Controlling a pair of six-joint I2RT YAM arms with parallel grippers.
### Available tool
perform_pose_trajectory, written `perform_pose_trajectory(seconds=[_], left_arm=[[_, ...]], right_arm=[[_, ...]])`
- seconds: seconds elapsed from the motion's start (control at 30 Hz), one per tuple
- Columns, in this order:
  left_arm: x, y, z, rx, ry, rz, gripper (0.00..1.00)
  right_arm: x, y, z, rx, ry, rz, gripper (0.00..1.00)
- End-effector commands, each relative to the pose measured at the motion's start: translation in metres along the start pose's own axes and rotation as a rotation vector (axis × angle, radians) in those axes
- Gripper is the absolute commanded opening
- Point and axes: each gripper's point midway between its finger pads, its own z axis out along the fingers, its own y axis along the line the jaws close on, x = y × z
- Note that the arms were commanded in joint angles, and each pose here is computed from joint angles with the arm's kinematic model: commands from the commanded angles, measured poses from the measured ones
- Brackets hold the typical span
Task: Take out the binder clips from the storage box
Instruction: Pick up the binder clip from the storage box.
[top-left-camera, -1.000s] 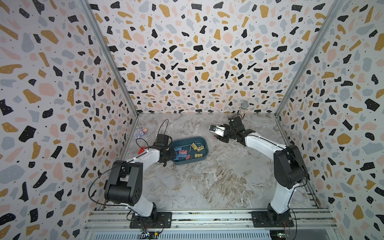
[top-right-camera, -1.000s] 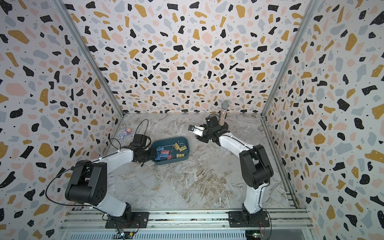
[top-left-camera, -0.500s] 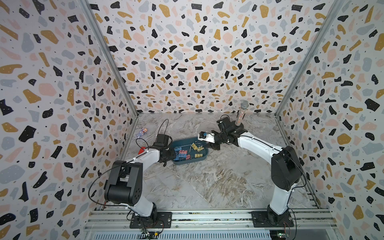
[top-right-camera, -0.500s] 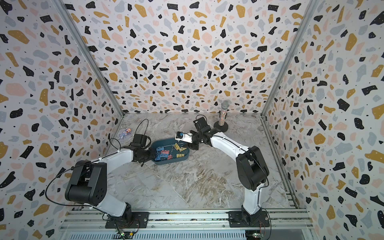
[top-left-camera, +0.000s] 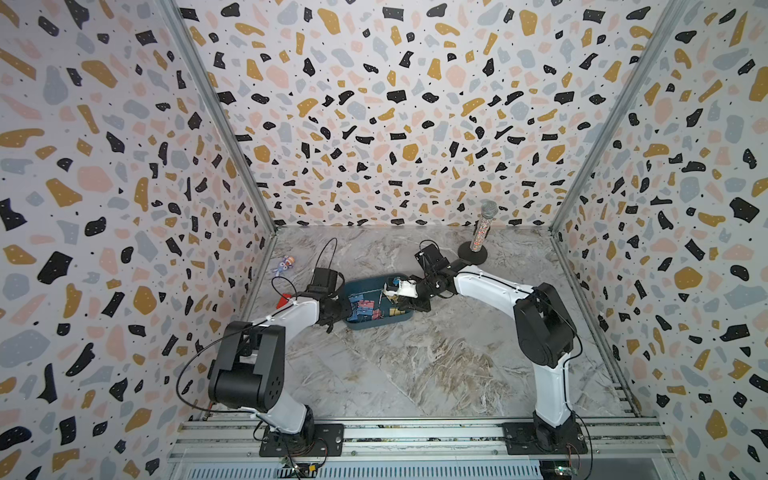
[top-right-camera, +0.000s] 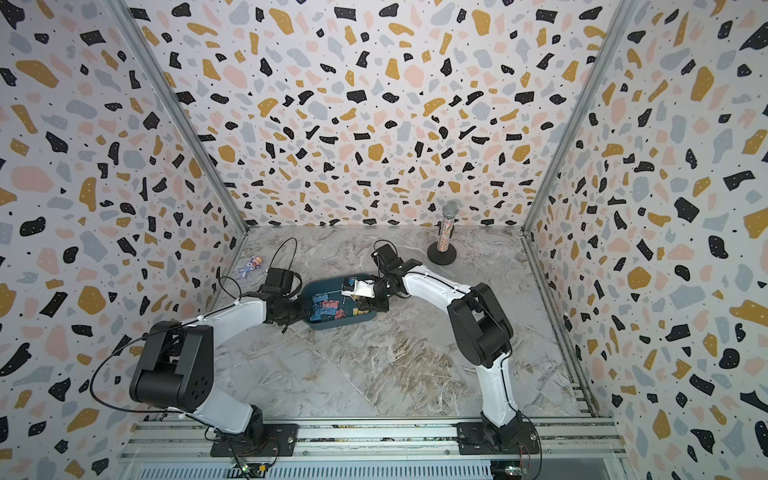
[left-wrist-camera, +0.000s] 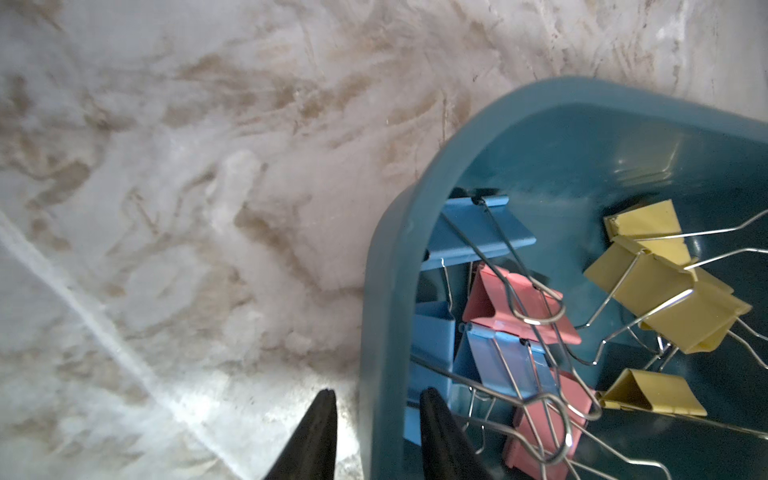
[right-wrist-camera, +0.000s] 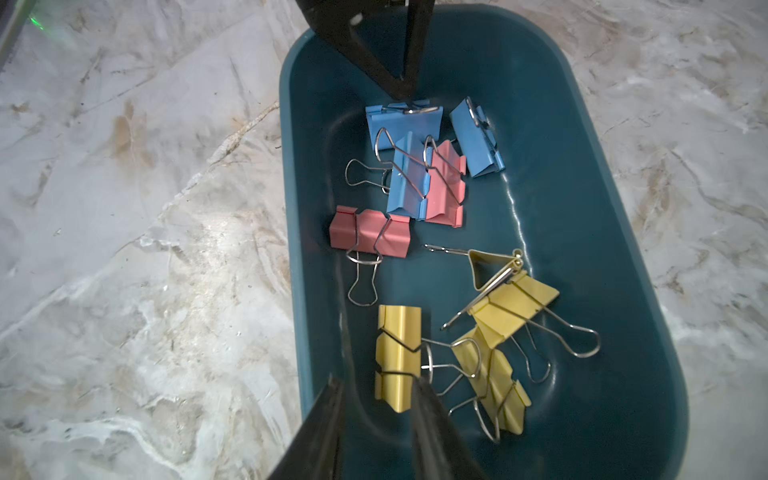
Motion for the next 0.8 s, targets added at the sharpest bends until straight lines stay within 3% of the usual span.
perform_pose_trajectory(seconds=[0.0,0.77], left_arm=[[-0.007,-0.004,-0.006,0.025,-0.031,-0.008,0.37],[-0.005,-0.005,-0.006,0.032,-0.031,-0.007,0.37]], right_arm=[[-0.016,-0.003,-0.01,0.006,-0.006,-0.006,0.32],[-0.004,-0.012,0.009,-0.01,0.062,0.015,0.27]])
